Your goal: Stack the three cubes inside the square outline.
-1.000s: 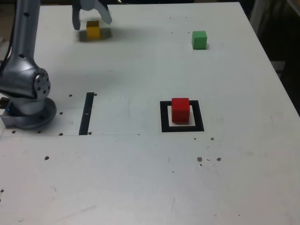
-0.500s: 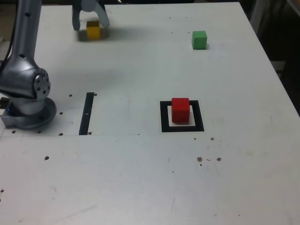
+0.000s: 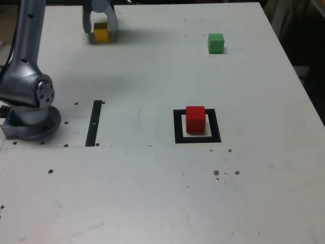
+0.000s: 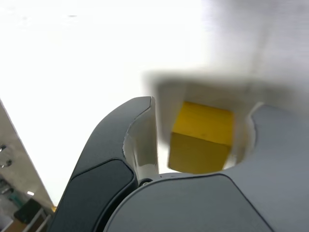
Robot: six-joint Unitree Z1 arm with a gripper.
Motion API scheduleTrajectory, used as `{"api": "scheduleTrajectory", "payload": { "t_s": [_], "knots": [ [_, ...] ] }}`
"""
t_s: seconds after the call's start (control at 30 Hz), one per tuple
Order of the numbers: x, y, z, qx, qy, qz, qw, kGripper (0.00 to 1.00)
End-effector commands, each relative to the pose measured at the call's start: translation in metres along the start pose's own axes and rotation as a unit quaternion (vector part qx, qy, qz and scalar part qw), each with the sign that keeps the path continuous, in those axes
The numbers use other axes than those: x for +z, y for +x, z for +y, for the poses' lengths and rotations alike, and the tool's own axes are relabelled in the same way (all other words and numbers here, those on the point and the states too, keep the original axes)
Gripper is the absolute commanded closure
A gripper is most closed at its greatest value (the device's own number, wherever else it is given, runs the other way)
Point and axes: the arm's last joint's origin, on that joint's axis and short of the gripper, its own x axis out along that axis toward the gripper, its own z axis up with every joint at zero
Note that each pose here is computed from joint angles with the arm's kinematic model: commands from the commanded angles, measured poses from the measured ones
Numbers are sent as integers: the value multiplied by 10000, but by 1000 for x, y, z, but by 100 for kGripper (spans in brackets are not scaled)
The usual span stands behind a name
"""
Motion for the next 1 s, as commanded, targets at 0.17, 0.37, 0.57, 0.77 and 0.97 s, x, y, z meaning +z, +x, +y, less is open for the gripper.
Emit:
{"api": "scheduleTrajectory", "payload": {
  "t_s": [0.17, 0.37, 0.57, 0.77, 0.97],
  "knots": [
    [3, 1, -1, -37, 81, -61, 9999, 68],
    [2, 0, -1, -39, 87, -70, 9999, 68],
    [2, -3, -3, -43, 100, -110, 9999, 68],
    [1, -16, -13, 9, 155, -239, 9996, 68],
    [1, -31, -31, -7, 192, -450, 9988, 68]
  ]
}}
